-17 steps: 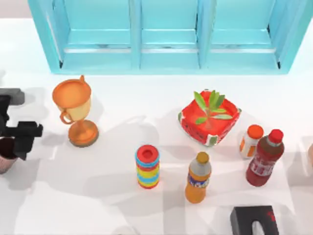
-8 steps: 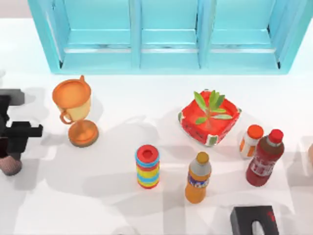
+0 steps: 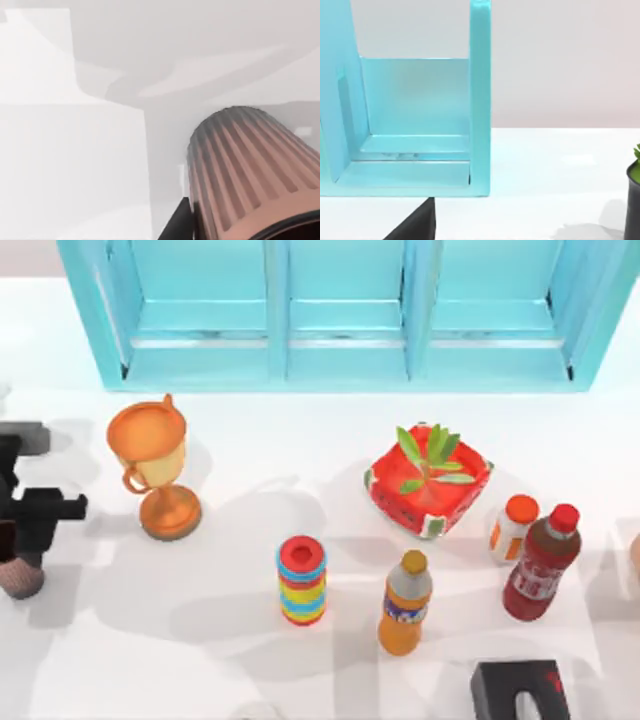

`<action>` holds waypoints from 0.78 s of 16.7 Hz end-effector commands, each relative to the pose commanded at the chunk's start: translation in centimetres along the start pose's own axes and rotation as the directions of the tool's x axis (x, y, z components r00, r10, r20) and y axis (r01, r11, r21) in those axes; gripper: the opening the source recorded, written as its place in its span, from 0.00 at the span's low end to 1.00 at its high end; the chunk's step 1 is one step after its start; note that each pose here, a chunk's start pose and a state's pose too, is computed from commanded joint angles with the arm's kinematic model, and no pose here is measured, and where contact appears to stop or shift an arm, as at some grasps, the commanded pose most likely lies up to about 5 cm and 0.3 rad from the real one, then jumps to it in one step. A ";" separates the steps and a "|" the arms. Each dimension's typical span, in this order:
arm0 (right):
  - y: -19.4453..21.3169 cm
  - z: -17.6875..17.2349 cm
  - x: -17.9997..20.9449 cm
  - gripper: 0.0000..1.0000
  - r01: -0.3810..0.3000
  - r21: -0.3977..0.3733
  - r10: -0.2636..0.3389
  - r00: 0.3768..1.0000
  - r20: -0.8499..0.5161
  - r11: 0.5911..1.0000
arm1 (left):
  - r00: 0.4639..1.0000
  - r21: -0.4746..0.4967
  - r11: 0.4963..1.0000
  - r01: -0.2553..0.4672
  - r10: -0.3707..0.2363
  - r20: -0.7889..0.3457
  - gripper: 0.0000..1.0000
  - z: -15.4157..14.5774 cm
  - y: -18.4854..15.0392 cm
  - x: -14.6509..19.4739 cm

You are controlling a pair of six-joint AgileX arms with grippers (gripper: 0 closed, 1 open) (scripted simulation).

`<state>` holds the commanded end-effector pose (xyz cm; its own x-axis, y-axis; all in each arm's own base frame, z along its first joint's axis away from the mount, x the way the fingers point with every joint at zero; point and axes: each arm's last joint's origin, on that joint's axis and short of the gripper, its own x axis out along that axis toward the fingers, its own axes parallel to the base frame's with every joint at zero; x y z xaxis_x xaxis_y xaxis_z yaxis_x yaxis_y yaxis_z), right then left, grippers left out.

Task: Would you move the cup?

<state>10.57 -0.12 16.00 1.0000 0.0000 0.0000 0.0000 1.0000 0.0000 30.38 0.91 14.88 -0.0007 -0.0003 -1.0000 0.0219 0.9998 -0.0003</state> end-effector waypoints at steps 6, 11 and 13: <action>0.0 0.0 0.0 1.00 0.000 0.000 0.000 1.000 0.000 1.000 | 0.999 0.001 1.000 0.024 -0.024 -0.024 0.00 2.4 7.8 -1.9; 0.0 0.0 0.0 1.00 0.000 0.000 0.000 1.000 0.000 1.000 | 0.999 -0.001 0.999 0.043 -0.043 0.000 0.00 0.9 20.2 -5.3; 0.0 0.0 0.0 1.00 0.000 0.000 0.000 1.000 0.000 1.000 | 0.999 -0.001 0.999 0.042 -0.042 0.016 0.00 -0.2 23.1 -6.4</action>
<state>10.57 -0.12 16.00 1.0000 0.0000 0.0000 0.0000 1.0000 0.0000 30.66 23.97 21.24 0.0147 -0.0427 -0.9990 0.0205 0.9989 -0.0424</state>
